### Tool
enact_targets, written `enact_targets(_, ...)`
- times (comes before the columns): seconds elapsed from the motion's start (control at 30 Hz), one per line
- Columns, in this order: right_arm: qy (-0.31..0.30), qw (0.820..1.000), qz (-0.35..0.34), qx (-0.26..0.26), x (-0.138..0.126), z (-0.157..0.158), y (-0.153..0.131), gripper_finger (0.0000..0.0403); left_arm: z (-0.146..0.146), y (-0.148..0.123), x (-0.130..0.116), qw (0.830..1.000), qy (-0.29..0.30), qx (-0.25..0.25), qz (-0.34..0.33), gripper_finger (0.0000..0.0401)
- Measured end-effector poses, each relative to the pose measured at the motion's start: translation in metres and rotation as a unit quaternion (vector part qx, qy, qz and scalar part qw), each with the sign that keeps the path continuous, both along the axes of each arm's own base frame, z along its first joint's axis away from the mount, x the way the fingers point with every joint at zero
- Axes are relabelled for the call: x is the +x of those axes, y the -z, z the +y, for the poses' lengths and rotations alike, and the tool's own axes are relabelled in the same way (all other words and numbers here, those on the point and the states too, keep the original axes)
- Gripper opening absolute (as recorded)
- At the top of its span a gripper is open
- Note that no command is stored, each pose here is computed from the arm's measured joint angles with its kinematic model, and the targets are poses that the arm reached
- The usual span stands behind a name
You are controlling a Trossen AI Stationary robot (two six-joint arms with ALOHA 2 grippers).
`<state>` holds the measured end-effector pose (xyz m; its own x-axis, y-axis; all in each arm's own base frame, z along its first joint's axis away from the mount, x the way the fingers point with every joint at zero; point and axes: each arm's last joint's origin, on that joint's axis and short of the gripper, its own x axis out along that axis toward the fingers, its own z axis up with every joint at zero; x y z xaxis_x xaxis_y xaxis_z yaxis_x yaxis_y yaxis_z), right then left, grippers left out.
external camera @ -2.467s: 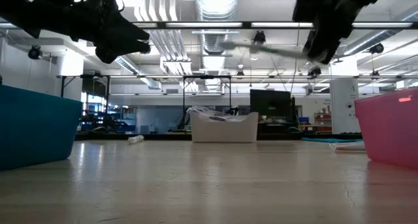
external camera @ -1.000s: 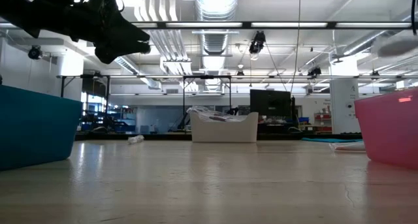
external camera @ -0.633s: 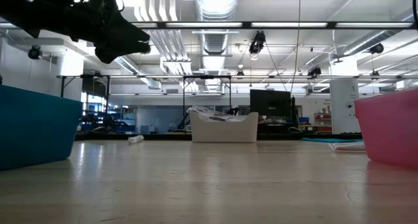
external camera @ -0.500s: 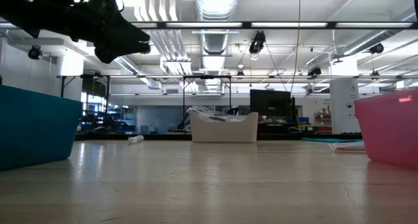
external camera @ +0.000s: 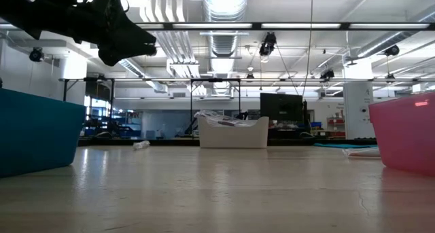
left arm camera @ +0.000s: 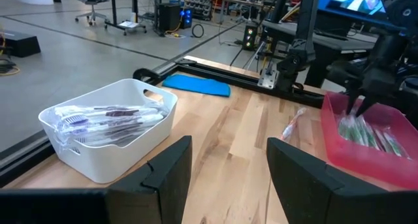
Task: Pick & Place Toothbrushes
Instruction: Put the green toothbrush into the pink bin, then put the orange toothbrush into the blue bin
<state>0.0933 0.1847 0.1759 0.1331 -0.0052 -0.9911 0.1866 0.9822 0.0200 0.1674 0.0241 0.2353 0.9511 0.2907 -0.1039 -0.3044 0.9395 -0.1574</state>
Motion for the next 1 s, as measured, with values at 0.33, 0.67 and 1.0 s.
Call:
enact_targets(0.33, -0.001, 1.0, 0.019, 0.023, -0.002, -0.003, -0.01, 0.0169, 0.0, -0.001, 0.0, 1.0, 0.0, 0.0, -0.004, 0.0202)
enact_targets(0.67, 0.039, 0.985, -0.169, 0.004, 0.026, -0.034, -0.067, 0.0198, 0.0, -0.001, 0.0, 1.0, 0.0, 0.0, -0.004, 0.0202)
enact_targets(1.0, 0.088, 0.973, -0.196, -0.088, 0.068, -0.088, -0.074, 0.0176, 0.0, -0.001, 0.0, 1.0, 0.0, -0.008, -0.005, 0.0202)
